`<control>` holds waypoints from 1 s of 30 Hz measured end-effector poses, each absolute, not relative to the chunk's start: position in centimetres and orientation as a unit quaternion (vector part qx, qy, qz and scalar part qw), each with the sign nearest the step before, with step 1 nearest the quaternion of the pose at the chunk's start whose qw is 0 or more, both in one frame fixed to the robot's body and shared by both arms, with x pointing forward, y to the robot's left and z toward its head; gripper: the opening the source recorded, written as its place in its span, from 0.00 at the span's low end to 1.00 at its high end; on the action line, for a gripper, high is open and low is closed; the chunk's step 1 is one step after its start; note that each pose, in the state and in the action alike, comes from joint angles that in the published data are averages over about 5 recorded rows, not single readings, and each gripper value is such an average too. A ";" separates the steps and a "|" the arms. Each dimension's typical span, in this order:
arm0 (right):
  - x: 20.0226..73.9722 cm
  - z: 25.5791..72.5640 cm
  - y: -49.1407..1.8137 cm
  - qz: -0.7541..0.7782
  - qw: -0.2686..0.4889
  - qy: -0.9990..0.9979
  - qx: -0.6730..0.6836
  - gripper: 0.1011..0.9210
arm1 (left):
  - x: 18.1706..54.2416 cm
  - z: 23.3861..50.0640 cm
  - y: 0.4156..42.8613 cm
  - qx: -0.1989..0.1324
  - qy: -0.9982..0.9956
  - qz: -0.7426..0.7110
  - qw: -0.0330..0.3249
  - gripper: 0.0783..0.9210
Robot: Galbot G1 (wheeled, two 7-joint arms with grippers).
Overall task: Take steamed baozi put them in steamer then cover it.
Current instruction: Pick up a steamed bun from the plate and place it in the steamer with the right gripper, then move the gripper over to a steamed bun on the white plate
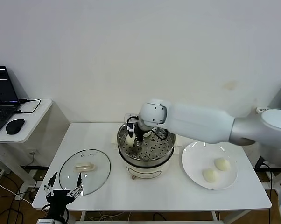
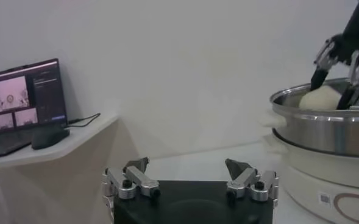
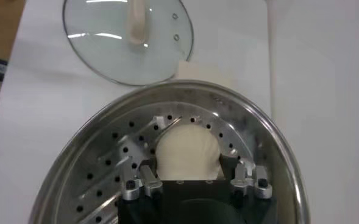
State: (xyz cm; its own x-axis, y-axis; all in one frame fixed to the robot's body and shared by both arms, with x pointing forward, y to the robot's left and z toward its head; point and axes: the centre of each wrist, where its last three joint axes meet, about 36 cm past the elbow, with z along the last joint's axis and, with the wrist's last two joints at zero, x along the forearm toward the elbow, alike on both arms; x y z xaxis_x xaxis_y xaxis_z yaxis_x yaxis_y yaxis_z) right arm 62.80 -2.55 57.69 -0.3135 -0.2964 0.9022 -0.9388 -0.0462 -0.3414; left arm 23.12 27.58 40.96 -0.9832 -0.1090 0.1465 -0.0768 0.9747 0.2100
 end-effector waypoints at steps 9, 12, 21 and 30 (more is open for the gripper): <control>63.4 58.8 -3.1 0.519 0.306 -0.623 0.499 0.88 | 23.4 41.0 27.5 0.045 -0.991 -0.101 0.075 0.88; 63.5 60.5 -4.3 0.523 0.303 -0.619 0.502 0.88 | 23.6 41.1 27.5 0.044 -0.991 -0.101 0.073 0.88; 63.0 66.6 -13.5 0.555 0.292 -0.582 0.518 0.88 | 23.9 41.1 27.5 0.038 -0.992 -0.100 0.071 0.88; 59.3 66.8 -25.5 0.580 0.309 -0.544 0.521 0.88 | 24.0 40.5 27.1 0.029 -0.992 -0.101 0.076 0.88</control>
